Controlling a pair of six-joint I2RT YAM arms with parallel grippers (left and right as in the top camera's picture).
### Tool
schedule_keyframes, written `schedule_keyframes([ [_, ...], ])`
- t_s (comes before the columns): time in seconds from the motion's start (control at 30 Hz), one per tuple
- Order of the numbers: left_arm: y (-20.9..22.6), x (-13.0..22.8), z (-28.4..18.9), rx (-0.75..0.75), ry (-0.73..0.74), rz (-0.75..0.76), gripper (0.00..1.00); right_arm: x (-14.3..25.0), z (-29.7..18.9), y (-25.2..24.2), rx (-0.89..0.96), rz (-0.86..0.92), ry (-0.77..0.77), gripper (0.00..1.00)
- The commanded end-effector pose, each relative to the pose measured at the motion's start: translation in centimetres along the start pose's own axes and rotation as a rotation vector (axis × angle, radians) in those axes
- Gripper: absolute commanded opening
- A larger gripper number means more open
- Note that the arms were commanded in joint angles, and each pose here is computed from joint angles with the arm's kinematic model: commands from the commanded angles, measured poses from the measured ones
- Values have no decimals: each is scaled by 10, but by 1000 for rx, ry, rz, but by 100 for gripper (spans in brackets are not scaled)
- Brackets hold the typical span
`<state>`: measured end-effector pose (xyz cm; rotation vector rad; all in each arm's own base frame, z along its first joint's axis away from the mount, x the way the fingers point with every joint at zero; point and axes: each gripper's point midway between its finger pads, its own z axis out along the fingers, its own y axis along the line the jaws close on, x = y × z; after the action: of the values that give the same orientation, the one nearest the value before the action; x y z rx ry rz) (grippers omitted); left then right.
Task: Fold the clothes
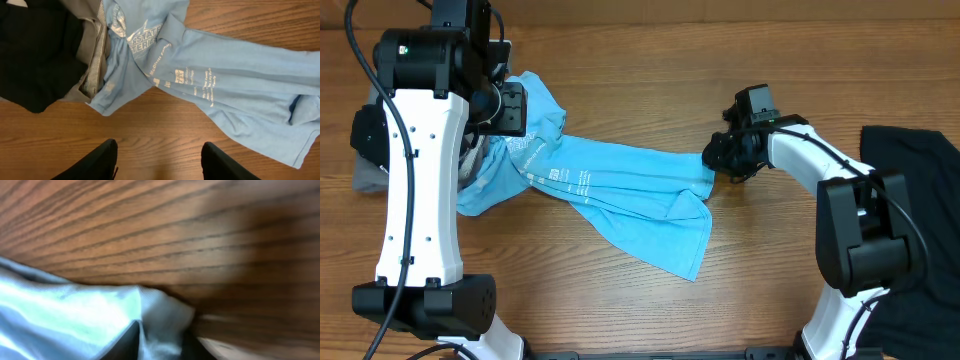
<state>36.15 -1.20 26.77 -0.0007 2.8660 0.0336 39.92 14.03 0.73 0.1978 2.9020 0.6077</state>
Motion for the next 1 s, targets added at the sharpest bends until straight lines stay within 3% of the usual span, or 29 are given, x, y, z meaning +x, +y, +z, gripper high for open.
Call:
schedule_keyframes([
  [0.0, -3, 0, 2, 13, 2, 19, 59, 8, 5, 3, -52, -14, 42, 4],
  [0.2, -3, -3, 2, 13, -8, 19, 61, -71, -53, -30, 31, 42, -197, 4],
  [0.33, -3, -3, 2, 13, -11, 19, 62, -148, -146, -74, 119, 135, -466, 4],
  [0.43, -3, -5, 2, 13, -17, 19, 62, -183, -205, -103, 115, 201, -609, 4],
  [0.5, -4, -7, 3, 14, -24, 19, 63, -195, -232, -120, 99, 224, -672, 27],
  [0.53, -4, -8, 3, 14, -28, 18, 63, -196, -238, -128, 101, 236, -682, 36],
  [0.57, -4, -8, 3, 14, -29, 18, 63, -194, -241, -136, 101, 253, -680, 54],
  [0.6, -4, -9, 4, 14, -30, 18, 63, -189, -241, -143, 91, 274, -659, 62],
  [0.7, -4, -8, 5, 14, -24, 19, 64, -168, -235, -154, 59, 329, -572, 68],
  [0.8, -4, -5, 7, 13, -8, 19, 65, -144, -225, -152, 10, 373, -462, 68],
  [0.97, -18, 26, 25, 96, 136, 18, 53, -110, -224, -131, -30, 341, -334, 66],
])
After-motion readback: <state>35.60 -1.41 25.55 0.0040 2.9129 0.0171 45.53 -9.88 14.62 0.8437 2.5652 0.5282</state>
